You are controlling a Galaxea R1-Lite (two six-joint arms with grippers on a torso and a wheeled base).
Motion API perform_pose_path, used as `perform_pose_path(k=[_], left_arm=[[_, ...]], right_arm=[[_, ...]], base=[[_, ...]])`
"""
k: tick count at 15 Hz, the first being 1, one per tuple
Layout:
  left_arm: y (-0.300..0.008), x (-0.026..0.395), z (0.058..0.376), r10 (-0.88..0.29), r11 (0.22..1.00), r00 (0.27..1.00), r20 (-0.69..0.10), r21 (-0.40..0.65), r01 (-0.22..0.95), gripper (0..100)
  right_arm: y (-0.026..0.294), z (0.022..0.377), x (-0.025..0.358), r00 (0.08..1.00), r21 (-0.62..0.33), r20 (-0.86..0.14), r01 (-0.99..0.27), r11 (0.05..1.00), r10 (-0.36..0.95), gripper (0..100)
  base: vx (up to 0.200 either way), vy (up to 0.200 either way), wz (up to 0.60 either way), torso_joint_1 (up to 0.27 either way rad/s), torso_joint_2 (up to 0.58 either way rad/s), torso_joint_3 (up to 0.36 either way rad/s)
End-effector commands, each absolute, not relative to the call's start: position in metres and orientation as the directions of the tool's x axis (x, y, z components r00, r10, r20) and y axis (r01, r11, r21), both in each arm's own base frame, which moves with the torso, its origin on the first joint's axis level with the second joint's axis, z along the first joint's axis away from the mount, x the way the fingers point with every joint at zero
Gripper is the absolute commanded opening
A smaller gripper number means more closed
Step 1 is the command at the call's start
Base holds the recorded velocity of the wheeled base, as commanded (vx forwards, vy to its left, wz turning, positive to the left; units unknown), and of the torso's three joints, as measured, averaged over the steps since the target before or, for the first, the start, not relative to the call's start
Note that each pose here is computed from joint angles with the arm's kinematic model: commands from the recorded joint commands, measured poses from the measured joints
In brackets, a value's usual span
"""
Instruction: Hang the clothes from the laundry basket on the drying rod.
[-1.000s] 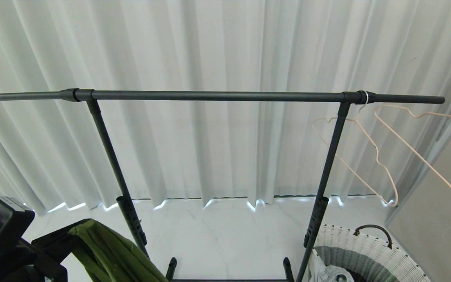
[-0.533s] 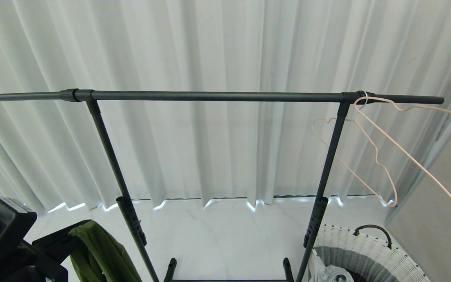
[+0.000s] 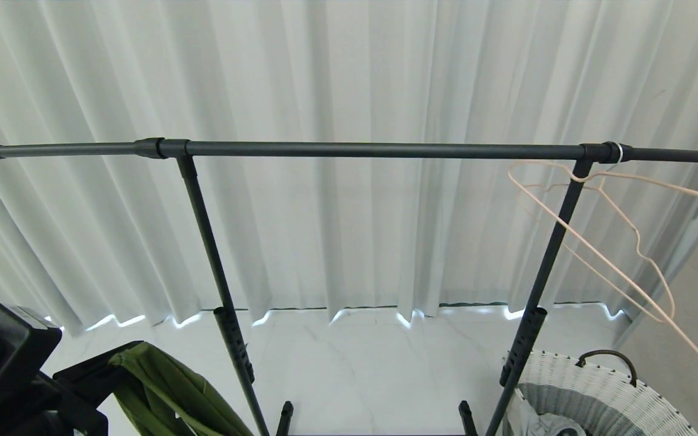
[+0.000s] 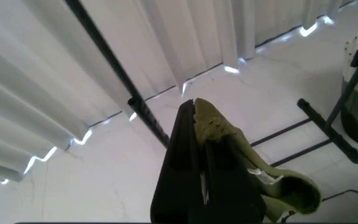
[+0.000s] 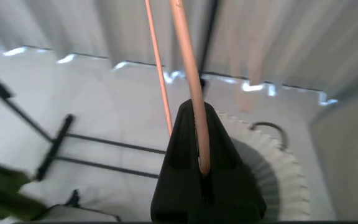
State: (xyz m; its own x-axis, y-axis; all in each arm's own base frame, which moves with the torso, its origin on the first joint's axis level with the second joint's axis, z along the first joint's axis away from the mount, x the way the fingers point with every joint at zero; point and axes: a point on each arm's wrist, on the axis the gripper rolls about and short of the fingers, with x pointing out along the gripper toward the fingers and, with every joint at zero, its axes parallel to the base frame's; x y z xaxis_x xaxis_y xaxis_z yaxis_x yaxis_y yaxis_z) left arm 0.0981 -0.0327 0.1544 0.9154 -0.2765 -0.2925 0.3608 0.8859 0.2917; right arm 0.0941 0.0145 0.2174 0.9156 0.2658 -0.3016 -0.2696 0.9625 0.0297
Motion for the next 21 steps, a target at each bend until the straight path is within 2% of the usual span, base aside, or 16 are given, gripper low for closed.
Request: perform_pose_path(k=[1, 5, 9, 12, 13, 17, 19, 21], left_arm=[[-0.033, 0.098, 0.152, -0.277, 0.885, 0.912, -0.302, 0.291, 0.364, 0], [-0.035, 0.096, 0.144, -0.303, 0.867, 0.891, -0.337, 0.290, 0.405, 0], [-0.039, 0.105, 0.149, -0.297, 0.849, 0.891, -0.342, 0.333, 0.411, 0], [-0.051, 0.141, 0.167, -0.270, 0.855, 0.896, -0.353, 0.339, 0.392, 0], [-0.062, 0.164, 0.172, -0.248, 0.865, 0.894, -0.373, 0.331, 0.377, 0], [-0.100, 0.212, 0.196, -0.173, 0.956, 0.930, -0.323, 0.172, 0.238, 0], [-0.114, 0.232, 0.206, -0.083, 0.979, 0.954, -0.288, 0.158, 0.132, 0], [-0.124, 0.238, 0.215, -0.086, 0.987, 0.963, -0.255, 0.110, 0.118, 0]], right_arm=[[0.024, 0.214, 0.103, 0.881, 0.067, -0.335, -0.332, 0.941, 0.334, 0], [0.057, 0.204, 0.110, 0.727, 0.175, -0.410, -0.530, 0.830, 0.551, 0], [0.080, 0.198, 0.107, 0.609, 0.209, -0.442, -0.644, 0.736, 0.658, 0], [0.093, 0.198, 0.105, 0.551, 0.229, -0.434, -0.698, 0.679, 0.713, 0], [0.099, 0.200, 0.103, 0.533, 0.252, -0.410, -0.714, 0.653, 0.741, 0], [0.116, 0.201, 0.094, 0.445, 0.316, -0.372, -0.764, 0.562, 0.815, 0], [0.123, 0.201, 0.096, 0.427, 0.314, -0.364, -0.781, 0.541, 0.828, 0], [0.130, 0.196, 0.100, 0.420, 0.315, -0.381, -0.779, 0.543, 0.824, 0]], base=[[0.000, 0.000, 0.00, 0.000, 0.00, 0.000], [0.000, 0.000, 0.00, 0.000, 0.00, 0.000], [0.000, 0.000, 0.00, 0.000, 0.00, 0.000], [0.000, 0.000, 0.00, 0.000, 0.00, 0.000], [0.000, 0.000, 0.00, 0.000, 0.00, 0.000], [0.000, 0.000, 0.00, 0.000, 0.00, 0.000], [0.000, 0.000, 0.00, 0.000, 0.00, 0.000], [0.000, 0.000, 0.00, 0.000, 0.00, 0.000]])
